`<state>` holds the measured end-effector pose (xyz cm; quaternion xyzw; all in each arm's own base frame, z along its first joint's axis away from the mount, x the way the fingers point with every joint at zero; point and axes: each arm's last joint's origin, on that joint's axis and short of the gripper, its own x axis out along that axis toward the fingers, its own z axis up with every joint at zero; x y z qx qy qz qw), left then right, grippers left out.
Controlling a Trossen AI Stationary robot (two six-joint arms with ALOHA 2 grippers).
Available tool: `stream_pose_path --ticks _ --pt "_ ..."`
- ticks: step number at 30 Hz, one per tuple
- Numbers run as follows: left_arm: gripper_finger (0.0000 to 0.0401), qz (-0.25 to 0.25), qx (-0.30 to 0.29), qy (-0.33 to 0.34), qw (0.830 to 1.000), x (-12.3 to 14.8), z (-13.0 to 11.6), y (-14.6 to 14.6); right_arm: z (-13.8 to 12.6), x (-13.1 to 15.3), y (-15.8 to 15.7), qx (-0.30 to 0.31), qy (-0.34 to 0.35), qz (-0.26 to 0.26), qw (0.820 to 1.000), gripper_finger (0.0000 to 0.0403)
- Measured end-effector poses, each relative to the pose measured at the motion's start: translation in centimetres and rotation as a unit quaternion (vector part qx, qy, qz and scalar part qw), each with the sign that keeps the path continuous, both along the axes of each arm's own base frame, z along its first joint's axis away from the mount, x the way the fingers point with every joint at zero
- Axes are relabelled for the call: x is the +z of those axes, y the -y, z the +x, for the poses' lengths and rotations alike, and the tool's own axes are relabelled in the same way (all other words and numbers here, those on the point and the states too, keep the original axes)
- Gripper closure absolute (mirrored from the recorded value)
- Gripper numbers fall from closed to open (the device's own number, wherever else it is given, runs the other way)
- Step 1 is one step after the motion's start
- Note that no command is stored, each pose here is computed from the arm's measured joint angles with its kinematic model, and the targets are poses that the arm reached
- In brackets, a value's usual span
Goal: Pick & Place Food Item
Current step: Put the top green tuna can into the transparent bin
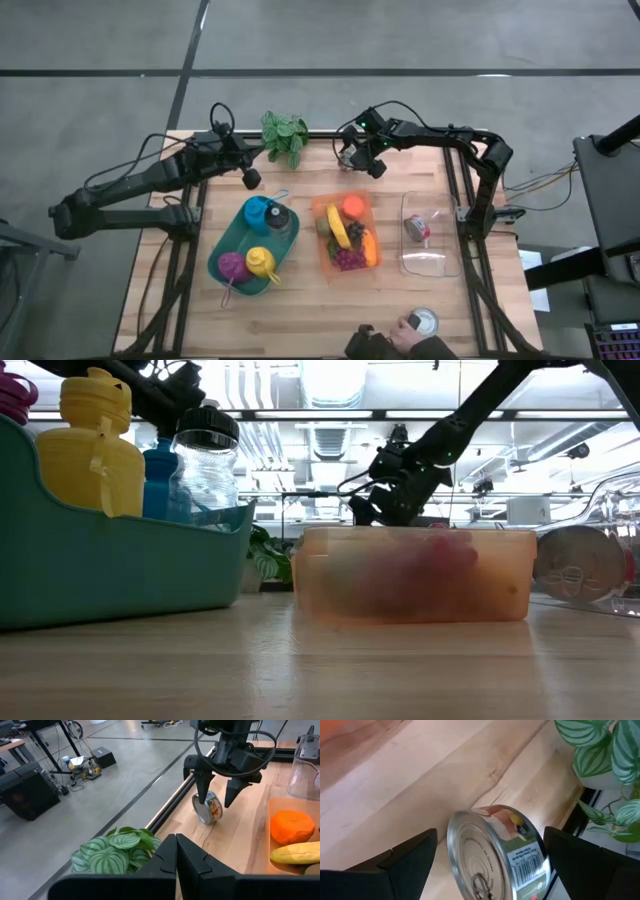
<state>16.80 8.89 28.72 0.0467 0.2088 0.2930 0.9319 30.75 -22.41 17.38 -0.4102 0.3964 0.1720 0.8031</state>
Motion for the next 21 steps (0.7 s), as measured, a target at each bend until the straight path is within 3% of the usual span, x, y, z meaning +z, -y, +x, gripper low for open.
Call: stream_pose_path --ticks 9,21 --pt "0.0399 -0.008 0.0 -0.017 1.0 -0.33 -0.12 0.06 -0.36 -0.49 0.07 -0.008 -0.005 0.0 1.0 0.005" --pt "0.0399 -0.012 0.0 -0.025 1.0 -0.49 -0.19 0.09 -0.49 -0.72 0.04 -0.015 -0.014 -0.007 1.0 0.0166"
